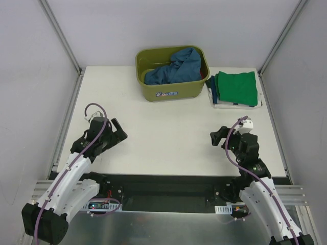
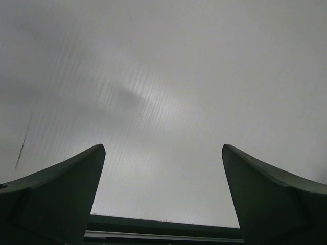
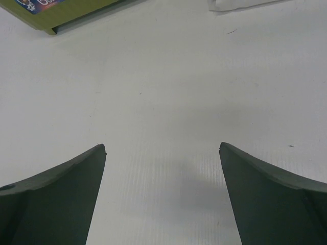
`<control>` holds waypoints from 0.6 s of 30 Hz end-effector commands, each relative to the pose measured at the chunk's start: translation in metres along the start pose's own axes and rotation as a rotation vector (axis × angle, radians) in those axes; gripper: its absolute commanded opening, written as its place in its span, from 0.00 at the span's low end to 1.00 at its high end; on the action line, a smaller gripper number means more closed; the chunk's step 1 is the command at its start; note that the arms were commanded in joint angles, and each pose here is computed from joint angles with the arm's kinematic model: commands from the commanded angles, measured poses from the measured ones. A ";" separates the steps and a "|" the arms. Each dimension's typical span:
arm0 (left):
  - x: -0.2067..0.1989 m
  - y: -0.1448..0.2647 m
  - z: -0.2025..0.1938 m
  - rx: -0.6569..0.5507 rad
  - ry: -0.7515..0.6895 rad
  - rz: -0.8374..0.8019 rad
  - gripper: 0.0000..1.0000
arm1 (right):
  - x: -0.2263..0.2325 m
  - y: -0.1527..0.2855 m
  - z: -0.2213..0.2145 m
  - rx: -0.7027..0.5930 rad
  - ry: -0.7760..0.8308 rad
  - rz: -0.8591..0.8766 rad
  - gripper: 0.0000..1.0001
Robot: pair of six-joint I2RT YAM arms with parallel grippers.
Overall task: Fold and stack the t-shirts
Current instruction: Grab crumpled tshirt from bin with the right arm
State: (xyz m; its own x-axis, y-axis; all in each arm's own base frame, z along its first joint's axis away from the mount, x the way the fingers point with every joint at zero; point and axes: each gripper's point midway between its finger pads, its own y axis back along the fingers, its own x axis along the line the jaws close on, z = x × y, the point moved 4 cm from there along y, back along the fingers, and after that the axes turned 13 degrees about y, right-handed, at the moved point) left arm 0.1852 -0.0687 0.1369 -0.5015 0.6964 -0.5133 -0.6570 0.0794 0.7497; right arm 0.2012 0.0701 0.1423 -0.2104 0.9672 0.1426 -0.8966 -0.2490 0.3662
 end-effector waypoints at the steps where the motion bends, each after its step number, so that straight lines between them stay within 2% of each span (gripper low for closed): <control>1: -0.033 0.010 0.024 -0.044 -0.038 -0.087 0.99 | 0.007 0.000 0.018 -0.078 -0.023 0.031 0.97; 4: -0.054 0.012 0.032 -0.037 -0.048 -0.138 0.99 | 0.007 0.000 0.018 -0.062 -0.021 0.030 0.97; 8: -0.100 0.021 0.047 -0.020 -0.099 -0.296 0.99 | 0.006 0.000 0.019 -0.046 -0.026 0.023 0.97; 11: -0.120 0.023 0.048 0.032 -0.122 -0.343 0.99 | 0.007 -0.003 0.021 -0.031 -0.023 0.024 0.97; 14: -0.122 0.013 0.049 0.028 -0.120 -0.334 0.99 | 0.015 -0.002 0.049 -0.050 -0.014 0.056 0.97; 18: -0.122 0.008 0.044 0.061 -0.128 -0.340 0.99 | 0.031 -0.016 0.123 -0.088 0.022 0.105 0.97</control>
State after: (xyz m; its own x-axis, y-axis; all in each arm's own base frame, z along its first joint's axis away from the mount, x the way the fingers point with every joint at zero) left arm 0.2602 -0.1152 0.2147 -0.2537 0.7064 -0.6608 -0.7313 0.3070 0.6090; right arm 0.2185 0.0792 0.1674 -0.2259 0.9609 0.1598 -0.8667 -0.2732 0.4173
